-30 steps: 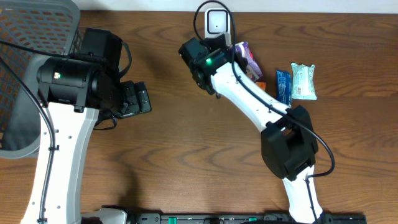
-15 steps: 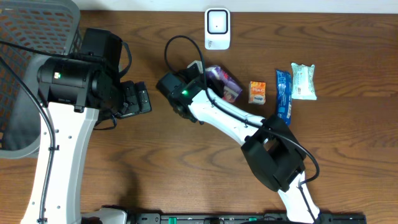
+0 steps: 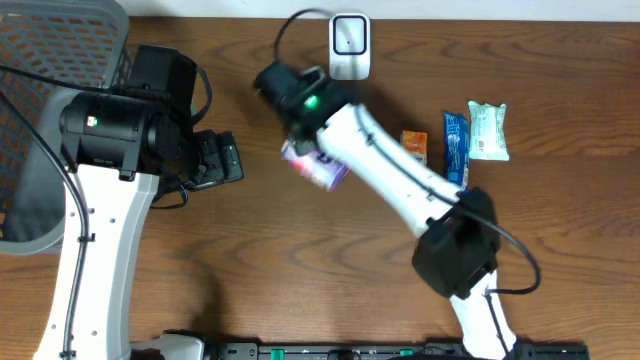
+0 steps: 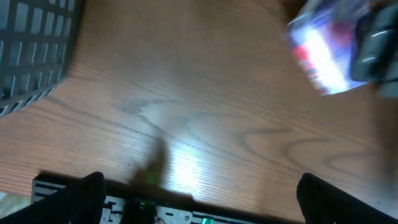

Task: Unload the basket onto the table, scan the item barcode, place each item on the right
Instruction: 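Raise the purple pack toward the scanner with the right gripper, then lower the purple pack onto the table center and release it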

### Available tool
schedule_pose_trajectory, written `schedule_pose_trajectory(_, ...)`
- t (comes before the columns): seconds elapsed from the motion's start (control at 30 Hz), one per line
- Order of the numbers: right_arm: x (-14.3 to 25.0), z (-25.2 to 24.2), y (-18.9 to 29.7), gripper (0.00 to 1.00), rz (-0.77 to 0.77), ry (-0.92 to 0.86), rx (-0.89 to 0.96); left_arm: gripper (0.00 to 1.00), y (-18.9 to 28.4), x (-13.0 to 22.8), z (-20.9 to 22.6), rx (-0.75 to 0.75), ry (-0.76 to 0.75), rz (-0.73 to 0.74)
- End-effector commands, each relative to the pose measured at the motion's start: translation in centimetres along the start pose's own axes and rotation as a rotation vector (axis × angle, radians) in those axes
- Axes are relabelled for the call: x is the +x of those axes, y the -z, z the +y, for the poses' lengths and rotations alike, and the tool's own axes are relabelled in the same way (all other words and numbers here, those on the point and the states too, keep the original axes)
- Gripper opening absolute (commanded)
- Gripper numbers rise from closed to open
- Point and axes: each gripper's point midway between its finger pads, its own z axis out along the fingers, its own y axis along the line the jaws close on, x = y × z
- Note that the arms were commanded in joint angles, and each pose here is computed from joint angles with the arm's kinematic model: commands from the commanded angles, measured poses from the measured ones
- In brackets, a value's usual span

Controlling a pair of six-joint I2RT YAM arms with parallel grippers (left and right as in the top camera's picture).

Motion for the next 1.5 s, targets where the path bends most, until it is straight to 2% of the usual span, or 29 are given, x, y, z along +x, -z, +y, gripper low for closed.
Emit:
schedule_pose_trajectory(0.0, -0.7, -0.8, 1.7, 0.87, 0.059, -0.063, -0.204, 0.98, -0.2, -0.1, 0.3, -0.016, -0.011, 0.004)
schedule_pose_trajectory(0.1, -0.2, -1.5, 1.3, 0.91, 0.122, -0.106, -0.281, 0.98, -0.2, -0.1, 0.3, -0.017, -0.011, 0.004)
schedule_pose_trajectory(0.17, 0.5, -1.3, 0.9, 0.90, 0.177, -0.130, -0.354, 0.98, -0.2, -0.1, 0.3, -0.017, -0.011, 0.004)
schedule_pose_trajectory(0.27, 2.1, 0.1, 1.1, 0.64, 0.256, -0.084, -0.500, 0.98, -0.2, -0.1, 0.3, -0.017, -0.011, 0.004)
schedule_pose_trajectory(0.37, 3.9, 2.6, 1.9, 0.54, 0.306, 0.026, -0.658, 0.98, -0.2, -0.1, 0.3, -0.017, -0.011, 0.004)
schedule_pose_trajectory(0.43, 5.0, 4.1, 2.4, 0.42, 0.329, 0.084, -0.724, 0.98, -0.2, -0.1, 0.3, -0.017, -0.011, 0.004)
schedule_pose_trajectory(0.57, 7.5, 5.6, 1.7, 0.12, 0.373, 0.169, -0.691, 0.98, -0.2, -0.1, 0.3, -0.017, -0.011, 0.004)
schedule_pose_trajectory(0.63, 8.7, 6.0, 0.9, 0.05, 0.399, 0.174, -0.647, 0.98, -0.2, -0.1, 0.3, -0.017, -0.011, 0.004)
schedule_pose_trajectory(0.83, 12.0, 8.0, -1.8, 0.05, 0.460, 0.126, -0.575, 0.98, -0.2, -0.1, 0.3, -0.016, -0.011, 0.004)
schedule_pose_trajectory(0.97, 13.0, 8.3, -3.3, 0.01, 0.456, 0.129, -0.553, 0.98, -0.2, -0.1, 0.3, -0.017, -0.011, 0.004)
schedule_pose_trajectory(1.2, 10.8, 4.1, -5.8, 0.01, 0.374, -0.013, -0.285, 0.98, -0.2, -0.1, 0.3, -0.017, -0.011, 0.004)
schedule_pose_trajectory(1.47, 8.4, 1.7, -6.3, 0.03, 0.338, -0.096, -0.276, 0.98, -0.2, -0.1, 0.3, -0.017, -0.011, 0.004)
